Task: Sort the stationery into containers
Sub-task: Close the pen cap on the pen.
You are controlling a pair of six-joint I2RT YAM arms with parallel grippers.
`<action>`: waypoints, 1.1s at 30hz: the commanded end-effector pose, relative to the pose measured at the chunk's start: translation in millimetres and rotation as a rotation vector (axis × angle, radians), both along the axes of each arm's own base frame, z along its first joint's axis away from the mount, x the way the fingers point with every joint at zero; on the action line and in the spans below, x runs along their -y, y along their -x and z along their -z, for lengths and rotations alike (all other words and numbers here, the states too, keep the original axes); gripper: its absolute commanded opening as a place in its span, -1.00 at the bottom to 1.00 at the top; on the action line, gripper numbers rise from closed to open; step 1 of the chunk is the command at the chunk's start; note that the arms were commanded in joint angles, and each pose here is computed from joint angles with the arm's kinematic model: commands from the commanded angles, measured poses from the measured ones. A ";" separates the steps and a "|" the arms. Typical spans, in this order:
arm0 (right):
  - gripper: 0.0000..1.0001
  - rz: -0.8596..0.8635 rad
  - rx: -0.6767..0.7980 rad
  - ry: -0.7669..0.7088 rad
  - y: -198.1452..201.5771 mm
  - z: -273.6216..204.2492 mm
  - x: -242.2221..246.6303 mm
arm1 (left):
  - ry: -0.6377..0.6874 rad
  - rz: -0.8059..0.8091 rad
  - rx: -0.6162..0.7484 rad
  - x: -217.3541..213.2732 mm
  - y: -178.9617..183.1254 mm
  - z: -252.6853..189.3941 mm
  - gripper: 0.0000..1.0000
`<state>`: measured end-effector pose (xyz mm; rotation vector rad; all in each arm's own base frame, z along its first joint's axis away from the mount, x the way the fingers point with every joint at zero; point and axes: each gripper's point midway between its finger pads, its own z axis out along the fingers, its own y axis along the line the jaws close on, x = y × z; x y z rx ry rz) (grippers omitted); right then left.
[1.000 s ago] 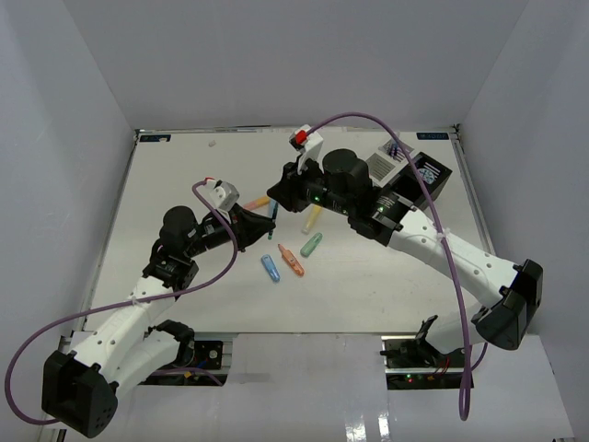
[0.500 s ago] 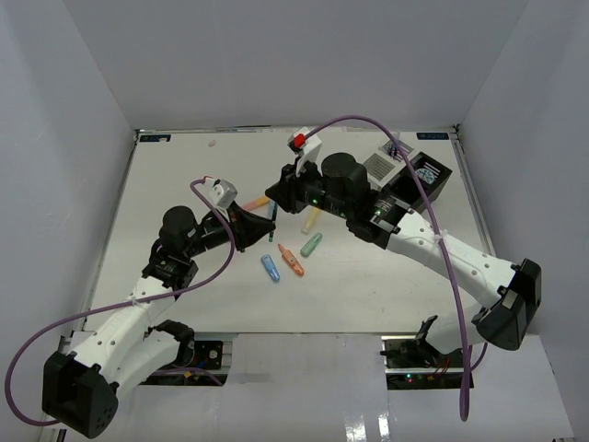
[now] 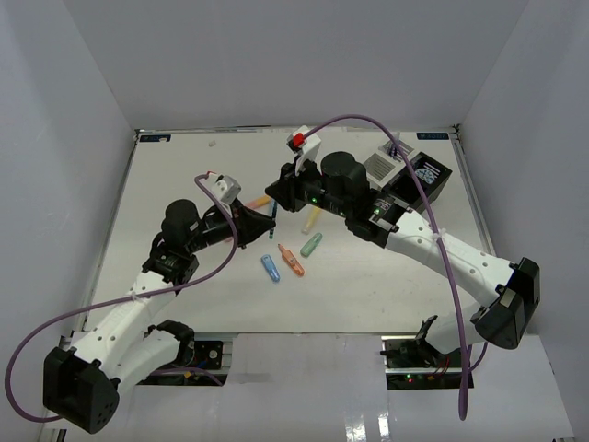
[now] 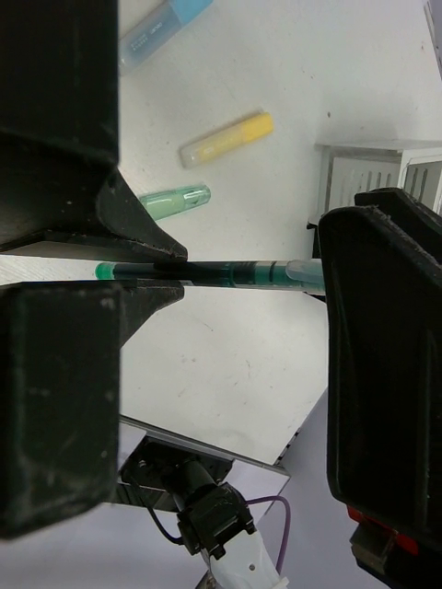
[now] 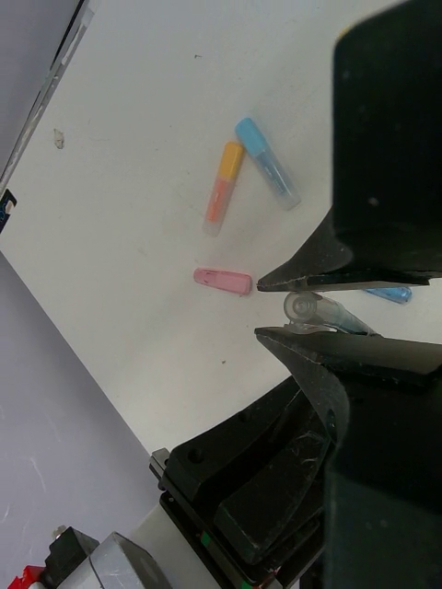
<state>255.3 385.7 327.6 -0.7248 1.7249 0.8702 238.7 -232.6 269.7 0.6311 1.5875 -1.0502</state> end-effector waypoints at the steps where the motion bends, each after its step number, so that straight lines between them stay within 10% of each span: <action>1: -0.85 -0.084 -0.212 0.321 33.0 112.4 18.0 | 0.187 -0.041 0.394 -7.9 1.3 -131.0 -1.00; 33: -0.85 -0.118 -0.357 0.451 53.6 172.3 35.0 | 0.247 -0.167 0.590 -27.5 -0.7 -203.3 -1.00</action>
